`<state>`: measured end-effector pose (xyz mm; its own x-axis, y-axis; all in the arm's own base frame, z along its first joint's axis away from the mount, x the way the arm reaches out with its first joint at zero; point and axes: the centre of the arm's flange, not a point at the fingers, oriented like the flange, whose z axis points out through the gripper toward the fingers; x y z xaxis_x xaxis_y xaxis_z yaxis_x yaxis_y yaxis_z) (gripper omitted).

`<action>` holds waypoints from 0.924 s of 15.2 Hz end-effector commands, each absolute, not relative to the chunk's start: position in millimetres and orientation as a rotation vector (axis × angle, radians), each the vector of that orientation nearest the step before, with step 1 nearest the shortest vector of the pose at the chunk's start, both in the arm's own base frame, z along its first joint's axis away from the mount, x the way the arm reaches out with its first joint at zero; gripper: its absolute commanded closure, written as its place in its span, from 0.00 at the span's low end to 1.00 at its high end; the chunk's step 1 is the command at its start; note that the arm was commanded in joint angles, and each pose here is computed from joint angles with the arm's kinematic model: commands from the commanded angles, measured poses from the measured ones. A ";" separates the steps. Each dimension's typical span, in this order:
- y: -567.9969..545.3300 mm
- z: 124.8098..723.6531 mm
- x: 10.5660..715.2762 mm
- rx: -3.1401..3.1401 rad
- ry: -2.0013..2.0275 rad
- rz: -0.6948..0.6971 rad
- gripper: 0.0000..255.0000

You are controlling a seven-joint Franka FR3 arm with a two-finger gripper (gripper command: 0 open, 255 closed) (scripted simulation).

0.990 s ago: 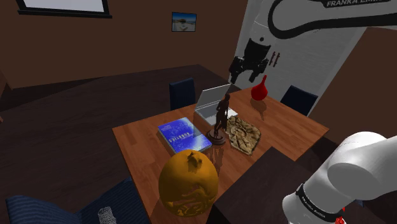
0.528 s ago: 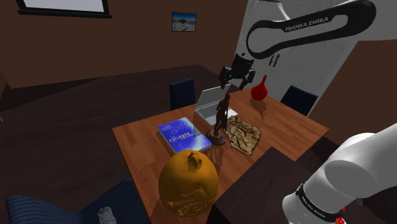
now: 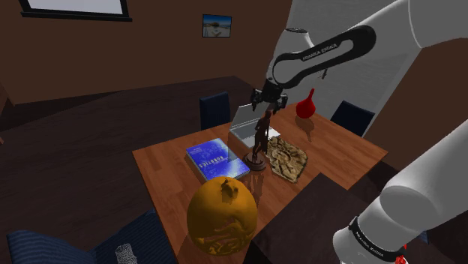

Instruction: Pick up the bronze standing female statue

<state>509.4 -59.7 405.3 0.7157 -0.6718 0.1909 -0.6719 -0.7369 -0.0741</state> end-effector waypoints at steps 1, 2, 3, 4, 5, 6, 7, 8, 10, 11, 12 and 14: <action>-77.1 386.6 525.1 2.874 -1.225 0.334 0.00; -83.5 377.4 531.5 2.856 -1.265 0.338 0.00; -90.1 368.3 537.8 2.838 -1.306 0.342 0.00; -96.8 359.2 544.0 2.819 -1.346 0.345 0.00; -103.7 350.1 550.0 2.800 -1.385 0.349 0.00; -110.7 341.0 555.9 2.780 -1.425 0.353 0.00; -117.9 331.9 561.6 2.759 -1.464 0.356 0.00; -125.2 322.8 567.1 2.738 -1.503 0.360 0.00; -140.2 304.7 577.6 2.694 -1.580 0.366 0.00; -147.8 295.6 582.5 2.671 -1.618 0.370 0.00; -155.6 286.5 587.3 2.648 -1.655 0.373 0.00; -171.6 268.4 596.4 2.600 -1.730 0.379 0.00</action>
<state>592.4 -163.1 278.9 0.3939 -0.8978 0.1968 -0.8968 -0.4223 -0.1317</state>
